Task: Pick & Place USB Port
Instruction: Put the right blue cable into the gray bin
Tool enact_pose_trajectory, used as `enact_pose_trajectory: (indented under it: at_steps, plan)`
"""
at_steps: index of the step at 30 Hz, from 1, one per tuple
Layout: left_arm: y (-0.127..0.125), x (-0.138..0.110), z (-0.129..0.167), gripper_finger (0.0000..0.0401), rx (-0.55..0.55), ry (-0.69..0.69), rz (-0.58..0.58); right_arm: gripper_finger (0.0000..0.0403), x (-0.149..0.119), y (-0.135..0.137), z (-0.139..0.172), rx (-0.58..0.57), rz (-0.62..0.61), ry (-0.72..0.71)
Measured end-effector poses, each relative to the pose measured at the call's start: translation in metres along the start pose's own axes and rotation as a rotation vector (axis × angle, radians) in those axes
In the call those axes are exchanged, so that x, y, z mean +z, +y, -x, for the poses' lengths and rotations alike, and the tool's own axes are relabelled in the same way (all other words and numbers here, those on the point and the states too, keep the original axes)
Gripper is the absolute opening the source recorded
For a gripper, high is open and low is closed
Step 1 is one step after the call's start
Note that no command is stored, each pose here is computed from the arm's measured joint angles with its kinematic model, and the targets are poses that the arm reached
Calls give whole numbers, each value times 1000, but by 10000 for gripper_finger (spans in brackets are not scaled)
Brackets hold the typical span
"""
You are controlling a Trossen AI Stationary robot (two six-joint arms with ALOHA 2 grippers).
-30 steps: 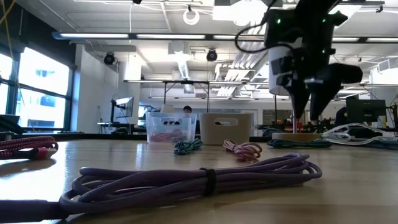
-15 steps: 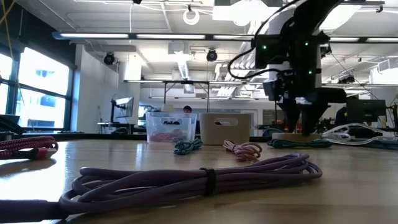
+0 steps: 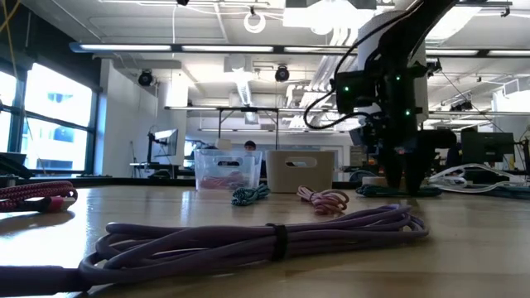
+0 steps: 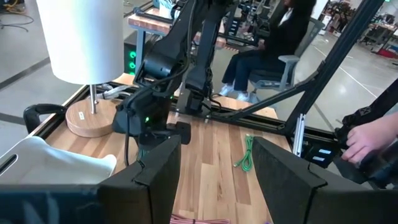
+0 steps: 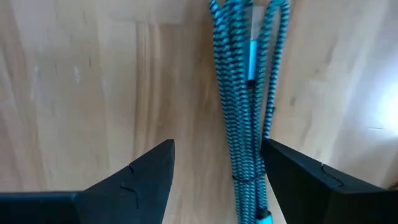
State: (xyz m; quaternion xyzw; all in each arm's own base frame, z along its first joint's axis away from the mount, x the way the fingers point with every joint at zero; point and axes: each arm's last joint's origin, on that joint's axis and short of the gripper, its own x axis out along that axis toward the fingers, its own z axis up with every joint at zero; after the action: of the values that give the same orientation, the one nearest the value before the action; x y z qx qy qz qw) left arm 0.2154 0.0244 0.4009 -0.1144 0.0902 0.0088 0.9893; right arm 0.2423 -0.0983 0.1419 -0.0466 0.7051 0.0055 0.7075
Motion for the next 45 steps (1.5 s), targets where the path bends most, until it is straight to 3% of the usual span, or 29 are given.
enact_pose_trajectory:
  at_steps: [9, 12, 17, 18, 29, 36, 43, 45]
  plan:
    - [-1, 0, 0, 195, -20, 4, 0, 217, 4, -1, -15, 11, -3, 51]
    - [-1, 0, 0, 195, -20, 4, 0, 171, 4, -2, -16, 1, -7, 50]
    - [-2, 0, 0, 195, -53, 11, 0, 32, 5, -3, -17, -39, -38, 49]
    - [-2, 0, 0, 195, -63, 12, 0, 20, 5, -3, -17, -37, -44, 49]
    - [-2, 0, 0, 195, -78, 14, -51, 7, 2, 8, -3, -81, -266, 46]
    - [-3, -1, 0, 195, -89, 13, -129, 3, -3, 39, 39, -95, -440, -75]
    - [-2, -2, 0, 195, -84, 27, -224, 3, 4, 66, 105, -67, -679, -375]
    - [-2, -2, 0, 195, -84, 26, -259, 3, 13, 66, 127, -32, -767, -520]
